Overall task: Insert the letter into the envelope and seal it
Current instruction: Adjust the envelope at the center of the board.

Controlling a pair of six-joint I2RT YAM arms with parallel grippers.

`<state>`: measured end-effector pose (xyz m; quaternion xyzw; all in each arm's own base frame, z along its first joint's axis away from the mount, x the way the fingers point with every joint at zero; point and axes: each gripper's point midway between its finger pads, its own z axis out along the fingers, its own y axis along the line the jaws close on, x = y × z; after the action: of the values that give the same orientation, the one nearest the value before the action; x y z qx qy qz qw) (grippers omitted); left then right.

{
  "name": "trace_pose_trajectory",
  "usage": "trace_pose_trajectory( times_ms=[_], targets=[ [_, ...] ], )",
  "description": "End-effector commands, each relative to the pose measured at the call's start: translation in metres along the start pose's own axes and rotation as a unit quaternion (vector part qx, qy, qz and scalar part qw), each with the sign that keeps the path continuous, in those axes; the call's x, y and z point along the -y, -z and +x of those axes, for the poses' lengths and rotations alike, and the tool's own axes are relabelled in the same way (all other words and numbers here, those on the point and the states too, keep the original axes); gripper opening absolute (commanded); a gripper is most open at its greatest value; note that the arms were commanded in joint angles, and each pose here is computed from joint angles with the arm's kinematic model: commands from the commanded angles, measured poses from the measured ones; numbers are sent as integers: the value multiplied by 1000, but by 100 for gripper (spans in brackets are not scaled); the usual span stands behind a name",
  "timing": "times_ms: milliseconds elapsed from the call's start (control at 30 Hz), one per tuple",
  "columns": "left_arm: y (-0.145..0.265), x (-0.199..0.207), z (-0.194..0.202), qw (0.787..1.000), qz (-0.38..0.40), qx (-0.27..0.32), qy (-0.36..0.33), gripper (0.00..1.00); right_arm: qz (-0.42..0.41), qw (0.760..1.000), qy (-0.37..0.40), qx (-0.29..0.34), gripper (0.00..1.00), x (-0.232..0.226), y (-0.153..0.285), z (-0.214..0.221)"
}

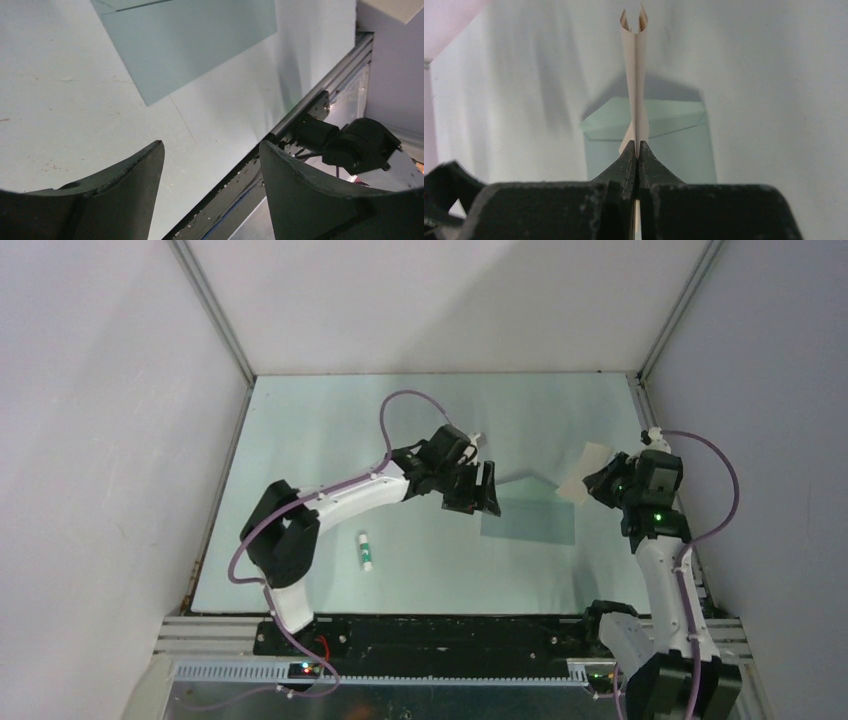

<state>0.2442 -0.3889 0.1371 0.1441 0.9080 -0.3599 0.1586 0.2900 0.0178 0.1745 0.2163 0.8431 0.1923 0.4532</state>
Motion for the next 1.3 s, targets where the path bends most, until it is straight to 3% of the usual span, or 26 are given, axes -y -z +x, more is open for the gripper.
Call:
trace_pose_trajectory(
  times_ms=[0, 133, 300, 433, 633, 1000, 1267],
  targets=[
    [-6, -7, -8, 999, -12, 10, 29, 77, 64, 997, -2, 52, 0, 26, -27, -30],
    [-6, -19, 11, 999, -22, -6, 44, 78, 106, 992, -12, 62, 0, 45, -62, -48],
    [-17, -17, 48, 995, 1, -81, 57, 79, 174, 984, -38, 20, 0, 81, -106, -42],
    [-31, 25, 68, 985, 102, -120, 71, 78, 186, 981, -56, -12, 0, 89, -116, -24],
    [-51, 33, 73, 979, 112, -145, 95, 77, 165, 983, -52, -63, 0, 83, -112, 6],
    [-63, -42, 16, 982, 49, -90, 159, 76, 107, 986, -61, -113, 0, 50, -66, 61],
    [-19, -102, -60, 988, -31, -14, 150, 76, 46, 989, -55, -126, 0, 19, -30, 72]
  ],
)
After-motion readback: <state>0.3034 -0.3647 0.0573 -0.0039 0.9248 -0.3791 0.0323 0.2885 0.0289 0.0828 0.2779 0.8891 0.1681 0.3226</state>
